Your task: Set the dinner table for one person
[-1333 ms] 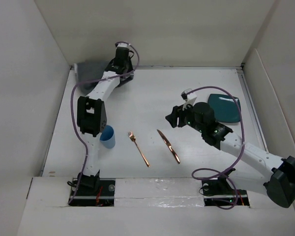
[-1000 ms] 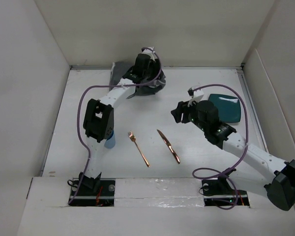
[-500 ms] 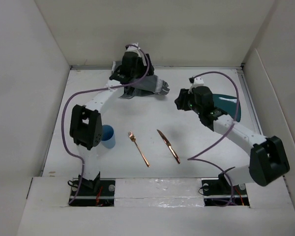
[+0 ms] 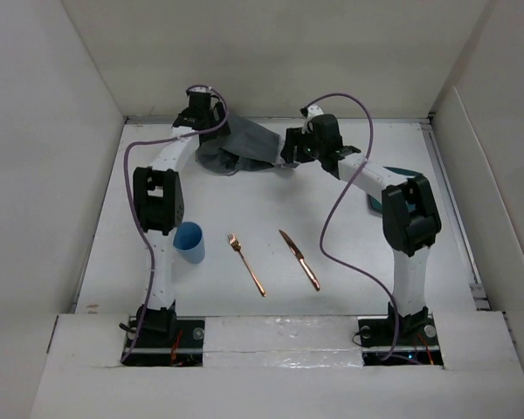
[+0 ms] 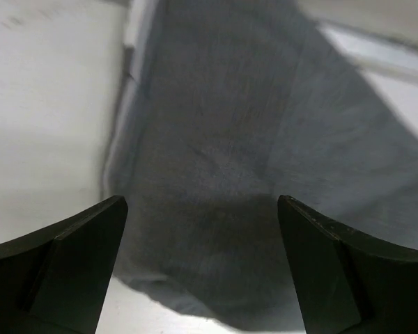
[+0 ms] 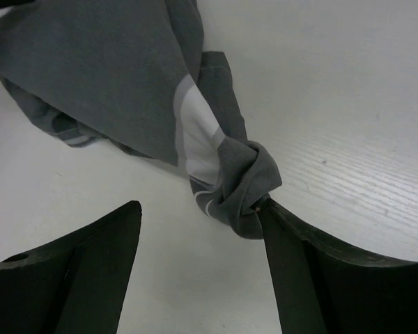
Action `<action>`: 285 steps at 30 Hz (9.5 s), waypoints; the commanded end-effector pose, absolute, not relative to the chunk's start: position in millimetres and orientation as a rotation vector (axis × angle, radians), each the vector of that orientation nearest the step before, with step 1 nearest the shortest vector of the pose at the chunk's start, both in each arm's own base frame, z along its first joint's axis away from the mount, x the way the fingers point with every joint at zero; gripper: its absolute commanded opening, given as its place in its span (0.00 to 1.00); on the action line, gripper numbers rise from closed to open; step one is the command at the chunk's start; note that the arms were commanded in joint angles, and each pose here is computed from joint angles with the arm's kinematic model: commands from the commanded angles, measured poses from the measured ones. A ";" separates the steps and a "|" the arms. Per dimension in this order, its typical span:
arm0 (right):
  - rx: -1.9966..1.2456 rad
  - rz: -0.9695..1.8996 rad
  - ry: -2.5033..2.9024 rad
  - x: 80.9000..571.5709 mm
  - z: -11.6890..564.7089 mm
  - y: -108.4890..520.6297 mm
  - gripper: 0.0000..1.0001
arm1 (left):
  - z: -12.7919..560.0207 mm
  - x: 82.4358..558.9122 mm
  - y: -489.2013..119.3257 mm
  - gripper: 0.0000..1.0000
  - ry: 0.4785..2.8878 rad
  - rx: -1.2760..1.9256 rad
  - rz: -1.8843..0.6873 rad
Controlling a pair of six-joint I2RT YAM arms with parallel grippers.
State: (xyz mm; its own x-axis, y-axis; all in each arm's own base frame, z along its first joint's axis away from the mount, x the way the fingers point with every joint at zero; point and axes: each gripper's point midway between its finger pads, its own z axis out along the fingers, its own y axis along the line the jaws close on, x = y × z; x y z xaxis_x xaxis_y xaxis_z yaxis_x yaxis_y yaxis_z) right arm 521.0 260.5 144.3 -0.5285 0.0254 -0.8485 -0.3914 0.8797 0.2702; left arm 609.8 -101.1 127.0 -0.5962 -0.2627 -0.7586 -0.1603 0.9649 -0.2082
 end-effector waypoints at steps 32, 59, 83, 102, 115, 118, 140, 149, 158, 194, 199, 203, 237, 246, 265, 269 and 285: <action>-0.349 0.476 1.425 414.0 520.4 204.9 0.00 | 447.6 527.2 -152.1 0.00 1.552 -0.163 -0.699; 0.087 0.488 2.025 514.0 242.6 139.1 0.57 | 281.1 627.7 -178.2 0.79 1.891 -0.132 -0.369; 0.006 0.606 2.226 294.6 89.6 168.1 0.56 | 181.5 365.2 -232.3 0.00 2.090 -0.074 -0.411; 0.029 0.853 2.133 329.1 112.2 236.6 0.00 | 149.6 351.3 -226.7 0.59 2.129 -0.198 -0.374; 0.004 0.993 1.835 426.7 256.9 278.7 0.00 | 107.4 375.8 -207.8 0.84 2.184 -0.357 -0.435; 0.002 0.995 1.859 411.0 234.1 276.8 0.00 | 81.7 380.2 -204.1 0.85 2.245 -0.408 -0.379; -0.079 1.008 2.095 342.9 112.5 282.7 0.00 | 64.3 491.8 -192.7 0.00 2.251 -0.549 -0.202; -0.236 1.187 2.087 340.0 130.6 406.6 0.03 | 175.3 557.2 -126.8 0.03 2.046 -0.639 -0.212; -0.438 1.194 2.120 343.9 146.1 460.7 0.65 | 193.1 549.3 -53.2 0.91 2.078 -0.720 -0.234; 0.625 0.157 2.287 544.5 67.4 44.4 0.54 | 61.9 548.9 -42.7 0.60 2.466 -0.536 -0.010; 0.697 0.138 2.332 550.7 54.1 39.3 0.49 | 52.2 550.5 -45.7 0.59 2.477 -0.545 -0.028; 0.787 0.155 2.339 544.8 48.3 28.4 0.44 | 49.9 550.8 -47.4 0.60 2.484 -0.545 -0.038; 0.626 0.274 2.270 506.8 91.8 49.3 0.00 | 50.9 597.1 -54.9 0.00 2.397 -0.555 -0.094; 0.541 0.322 2.219 436.7 96.4 80.9 0.00 | 113.3 639.3 -56.8 0.00 2.217 -0.567 -0.187; 0.465 0.423 2.231 396.7 77.3 107.2 0.00 | 156.6 629.0 -34.7 0.77 2.145 -0.514 -0.050; 0.476 0.416 2.203 388.2 84.1 102.5 0.00 | 170.9 597.9 -37.9 0.70 2.169 -0.538 -0.089; 0.558 0.418 2.172 360.3 73.0 73.7 0.06 | 242.9 489.2 -92.4 0.59 2.061 -0.456 -0.463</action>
State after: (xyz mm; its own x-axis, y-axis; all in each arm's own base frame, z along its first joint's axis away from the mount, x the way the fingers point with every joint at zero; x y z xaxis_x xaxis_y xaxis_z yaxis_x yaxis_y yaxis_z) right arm 353.4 77.4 62.8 -0.5916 0.5143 -0.6209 0.2649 0.8514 0.4528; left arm 504.6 -75.9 210.1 -0.5214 -0.4581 -0.7199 -0.2229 0.8875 -0.4034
